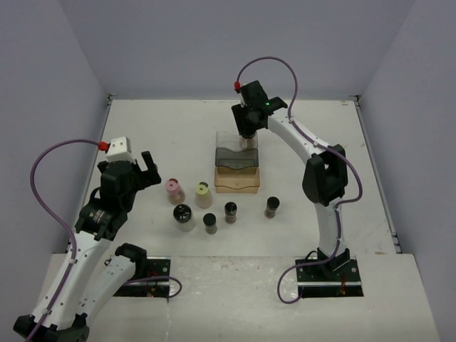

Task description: Organize the condiment bottles

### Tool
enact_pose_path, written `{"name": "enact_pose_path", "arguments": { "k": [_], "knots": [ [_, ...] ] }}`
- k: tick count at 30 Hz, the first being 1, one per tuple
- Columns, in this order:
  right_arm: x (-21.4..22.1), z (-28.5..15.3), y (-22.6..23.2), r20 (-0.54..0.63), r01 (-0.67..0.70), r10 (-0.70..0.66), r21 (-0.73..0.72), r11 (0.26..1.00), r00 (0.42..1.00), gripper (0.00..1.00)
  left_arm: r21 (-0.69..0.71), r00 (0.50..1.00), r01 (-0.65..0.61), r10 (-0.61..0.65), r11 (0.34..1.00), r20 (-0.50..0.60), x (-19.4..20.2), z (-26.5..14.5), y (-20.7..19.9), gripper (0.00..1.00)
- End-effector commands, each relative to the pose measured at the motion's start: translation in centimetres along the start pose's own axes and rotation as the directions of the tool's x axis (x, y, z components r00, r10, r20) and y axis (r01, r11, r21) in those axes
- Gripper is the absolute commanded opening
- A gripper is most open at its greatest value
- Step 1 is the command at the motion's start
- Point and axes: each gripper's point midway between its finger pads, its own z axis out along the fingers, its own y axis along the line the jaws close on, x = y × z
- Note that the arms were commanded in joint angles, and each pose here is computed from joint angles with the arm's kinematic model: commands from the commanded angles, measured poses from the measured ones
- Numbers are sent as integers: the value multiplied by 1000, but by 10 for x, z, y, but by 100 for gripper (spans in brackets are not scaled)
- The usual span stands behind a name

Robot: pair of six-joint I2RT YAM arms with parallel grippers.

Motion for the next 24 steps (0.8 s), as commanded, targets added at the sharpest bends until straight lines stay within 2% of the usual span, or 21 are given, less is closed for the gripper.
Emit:
{"name": "enact_pose_path", "arguments": {
  "k": [1,5,8,9,10,11,16,18,19,21,24],
  "knots": [
    [-27,1,-8,74,6,-8,24,1000,997,0,22,1000,7,-8,1000,14,-4,2,-6,100],
    [-29,8,-8,75,18,-20,28,999,997,0,26,1000,3,-3,1000,8,-3,3,-8,100],
    [-29,15,-9,71,28,-30,35,999,997,8,28,1000,0,-1,1000,5,-3,4,-8,100],
    [-29,16,-10,69,28,-31,41,999,997,18,27,1000,0,-1,1000,6,-3,4,-8,100],
    [-28,17,-10,64,27,-30,46,999,998,25,30,1000,1,-1,1000,6,-3,3,-8,100],
    [-27,18,-11,61,27,-30,49,998,998,27,30,1000,-1,0,1000,6,-2,4,-8,100],
    [-29,17,-12,67,29,-33,52,998,997,51,41,1000,-4,4,999,5,-3,4,-10,100],
    [-31,12,-12,72,27,-30,52,998,997,57,41,1000,-4,4,999,5,-3,4,-10,100],
    [-31,10,-12,73,25,-29,51,998,997,65,39,1000,-4,4,999,4,-2,4,-10,100],
    [-31,4,-12,76,25,-28,44,999,997,74,42,1000,-5,4,999,8,-3,3,-10,100],
    [-31,-3,-11,80,26,-29,38,999,996,82,40,1000,-6,5,999,6,-3,4,-10,100]
  ]
}}
